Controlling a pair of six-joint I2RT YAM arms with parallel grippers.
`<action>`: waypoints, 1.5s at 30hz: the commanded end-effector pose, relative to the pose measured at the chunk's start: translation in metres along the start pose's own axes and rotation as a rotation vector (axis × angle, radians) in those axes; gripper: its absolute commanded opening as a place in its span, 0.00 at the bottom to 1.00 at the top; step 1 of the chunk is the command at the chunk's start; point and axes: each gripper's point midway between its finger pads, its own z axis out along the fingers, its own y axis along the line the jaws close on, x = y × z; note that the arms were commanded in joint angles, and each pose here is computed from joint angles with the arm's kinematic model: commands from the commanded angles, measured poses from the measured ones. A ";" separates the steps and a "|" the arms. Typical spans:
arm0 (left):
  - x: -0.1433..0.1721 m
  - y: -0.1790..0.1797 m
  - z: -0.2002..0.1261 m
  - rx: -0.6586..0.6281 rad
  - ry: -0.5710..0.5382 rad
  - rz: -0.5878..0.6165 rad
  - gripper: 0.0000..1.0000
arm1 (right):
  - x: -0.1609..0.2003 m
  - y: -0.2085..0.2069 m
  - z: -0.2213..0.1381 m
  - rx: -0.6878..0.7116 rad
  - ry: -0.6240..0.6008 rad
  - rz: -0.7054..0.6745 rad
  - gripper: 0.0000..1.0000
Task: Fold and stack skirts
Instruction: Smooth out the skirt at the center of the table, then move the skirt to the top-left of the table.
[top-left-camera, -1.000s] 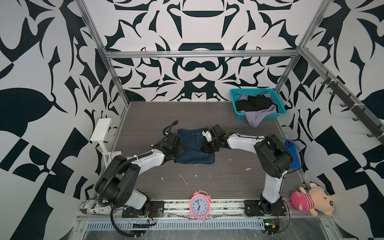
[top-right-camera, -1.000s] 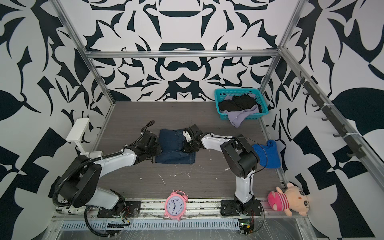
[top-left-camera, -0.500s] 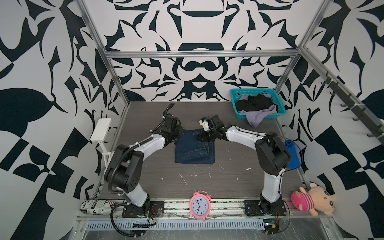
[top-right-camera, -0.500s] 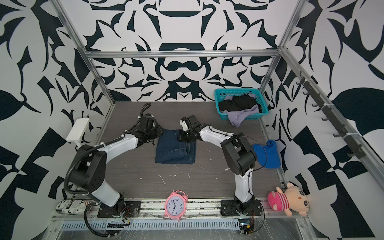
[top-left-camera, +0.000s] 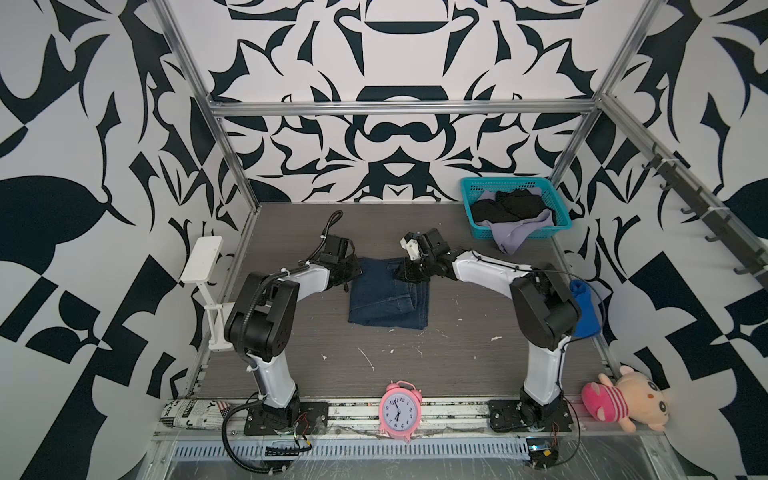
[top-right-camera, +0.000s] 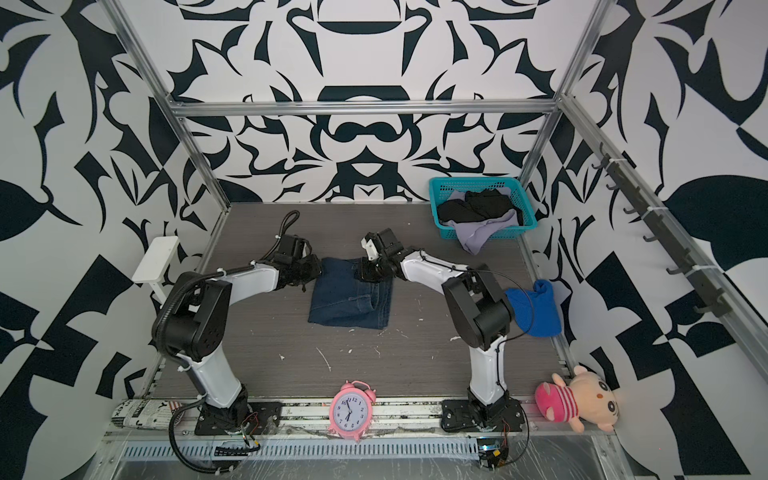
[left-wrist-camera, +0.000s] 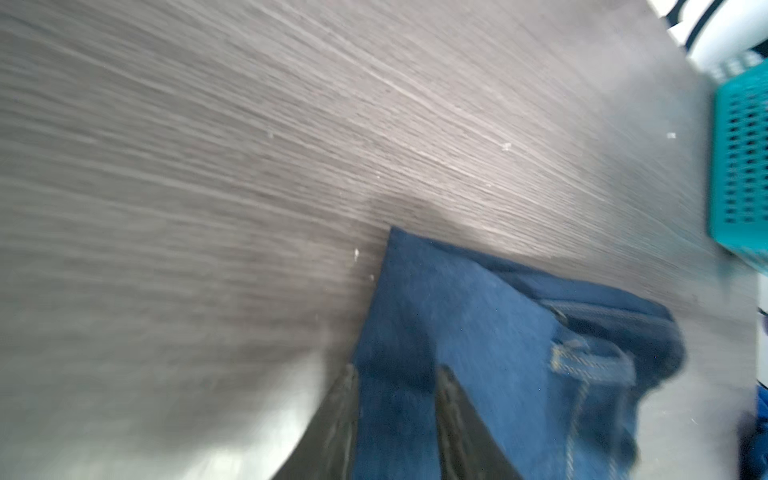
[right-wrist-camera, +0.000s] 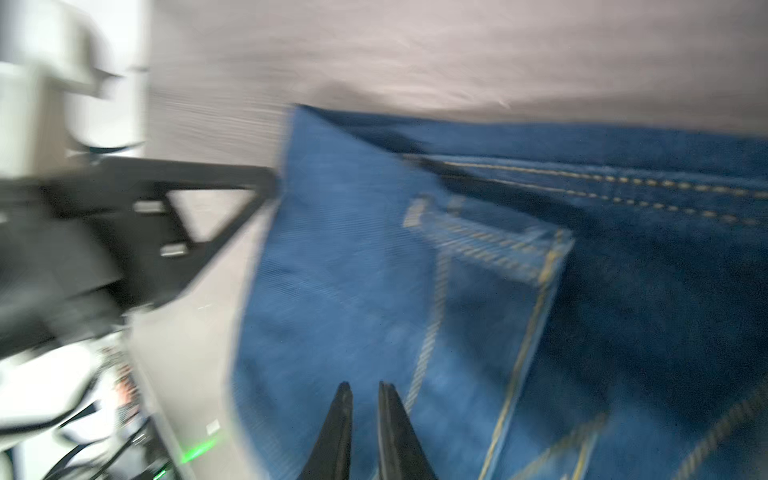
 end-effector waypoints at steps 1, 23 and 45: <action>-0.009 -0.013 -0.041 0.035 -0.065 -0.019 0.37 | 0.009 0.044 -0.036 -0.163 0.005 -0.027 0.19; 0.056 0.021 -0.055 0.038 0.014 -0.082 0.65 | 0.130 -0.071 0.031 0.030 0.207 0.107 0.20; 0.085 0.011 0.006 0.188 0.117 -0.106 0.20 | 0.123 -0.070 0.028 0.048 0.176 0.085 0.19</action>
